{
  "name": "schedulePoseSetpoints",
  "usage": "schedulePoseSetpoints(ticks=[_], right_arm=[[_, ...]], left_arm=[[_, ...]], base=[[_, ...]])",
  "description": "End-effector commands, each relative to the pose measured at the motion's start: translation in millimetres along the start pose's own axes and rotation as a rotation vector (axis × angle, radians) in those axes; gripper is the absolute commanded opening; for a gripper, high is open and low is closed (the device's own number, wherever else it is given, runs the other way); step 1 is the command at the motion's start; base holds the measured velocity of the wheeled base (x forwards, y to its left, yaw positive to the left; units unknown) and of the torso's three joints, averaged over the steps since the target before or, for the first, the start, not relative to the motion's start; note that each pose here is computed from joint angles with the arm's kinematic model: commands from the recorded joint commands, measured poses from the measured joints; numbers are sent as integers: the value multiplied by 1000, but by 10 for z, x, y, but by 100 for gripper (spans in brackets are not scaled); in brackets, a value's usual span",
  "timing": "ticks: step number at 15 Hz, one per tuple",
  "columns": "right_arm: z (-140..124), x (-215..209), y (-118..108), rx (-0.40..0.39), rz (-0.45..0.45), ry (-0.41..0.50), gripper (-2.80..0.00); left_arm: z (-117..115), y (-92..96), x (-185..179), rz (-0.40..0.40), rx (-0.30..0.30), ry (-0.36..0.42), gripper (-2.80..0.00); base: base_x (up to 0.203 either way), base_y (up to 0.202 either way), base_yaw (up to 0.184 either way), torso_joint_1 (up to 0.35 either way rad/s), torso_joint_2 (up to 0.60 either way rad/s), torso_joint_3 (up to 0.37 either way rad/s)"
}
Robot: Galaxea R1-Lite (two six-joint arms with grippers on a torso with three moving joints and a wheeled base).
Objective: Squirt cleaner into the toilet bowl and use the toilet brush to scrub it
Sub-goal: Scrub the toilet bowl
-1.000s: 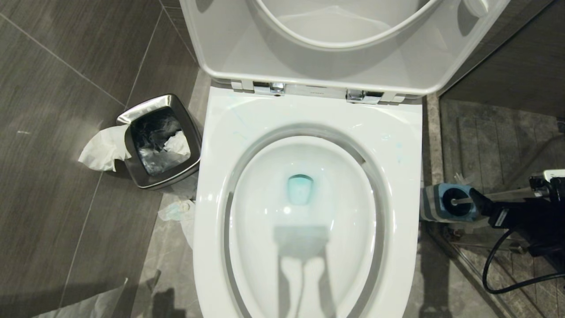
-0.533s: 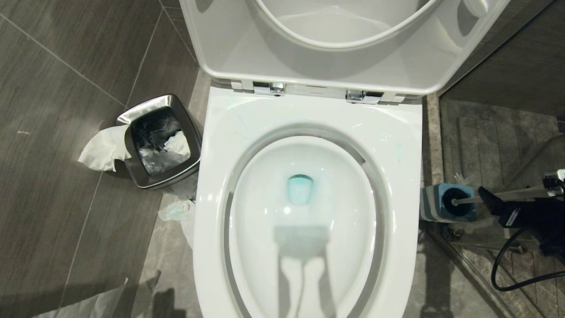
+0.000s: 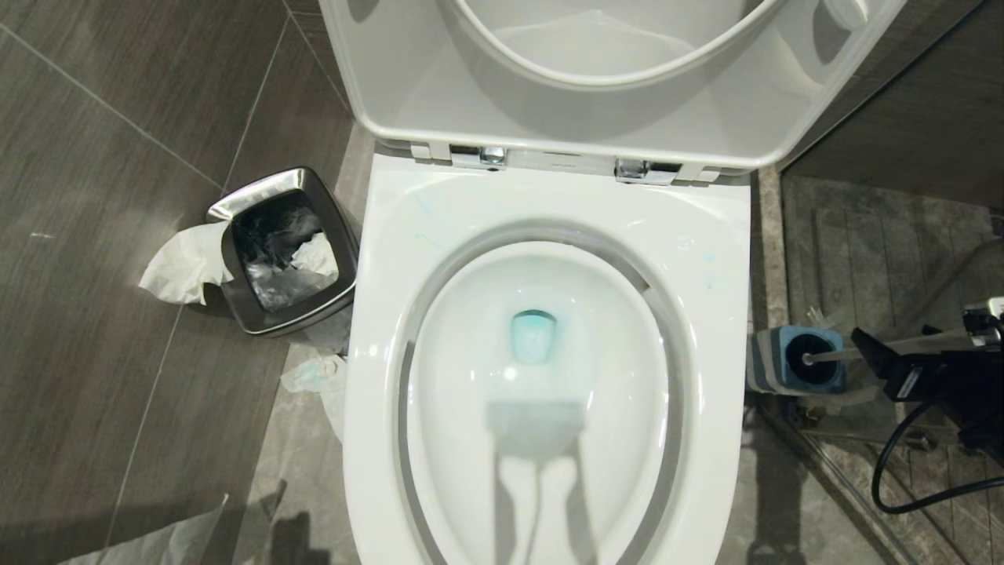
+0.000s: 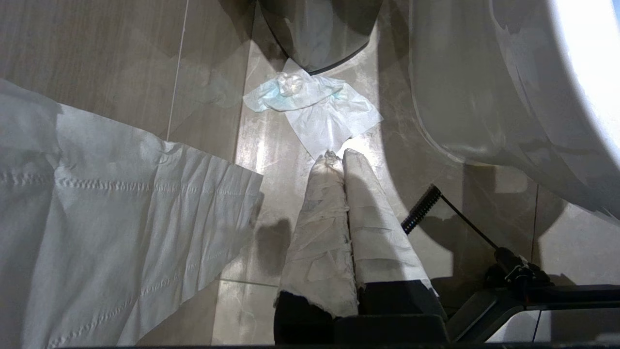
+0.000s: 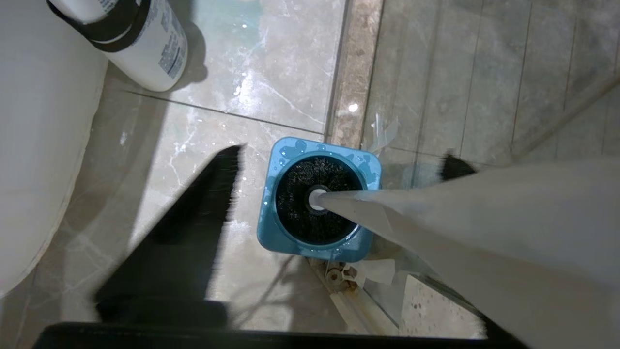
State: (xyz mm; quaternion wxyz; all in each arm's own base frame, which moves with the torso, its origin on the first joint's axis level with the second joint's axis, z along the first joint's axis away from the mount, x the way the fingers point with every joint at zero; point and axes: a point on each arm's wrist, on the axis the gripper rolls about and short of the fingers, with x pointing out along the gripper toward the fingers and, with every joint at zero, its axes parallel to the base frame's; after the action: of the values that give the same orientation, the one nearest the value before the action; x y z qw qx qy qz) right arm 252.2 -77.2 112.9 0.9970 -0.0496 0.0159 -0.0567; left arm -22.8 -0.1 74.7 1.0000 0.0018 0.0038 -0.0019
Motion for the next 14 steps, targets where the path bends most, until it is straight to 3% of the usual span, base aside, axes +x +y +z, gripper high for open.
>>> schedulePoseSetpoints(ticks=[1,14], right_arm=[[17,8,-4,-4,0,-13,-280],[128,-51,6,-17,28,-57,-280]], left_arm=[[-9,0,2,1,-1,3,-280],[-7,0,2,1,3,2,-280]], base=[[0,0,0,0,0,0],[0,0,0,0,0,0]])
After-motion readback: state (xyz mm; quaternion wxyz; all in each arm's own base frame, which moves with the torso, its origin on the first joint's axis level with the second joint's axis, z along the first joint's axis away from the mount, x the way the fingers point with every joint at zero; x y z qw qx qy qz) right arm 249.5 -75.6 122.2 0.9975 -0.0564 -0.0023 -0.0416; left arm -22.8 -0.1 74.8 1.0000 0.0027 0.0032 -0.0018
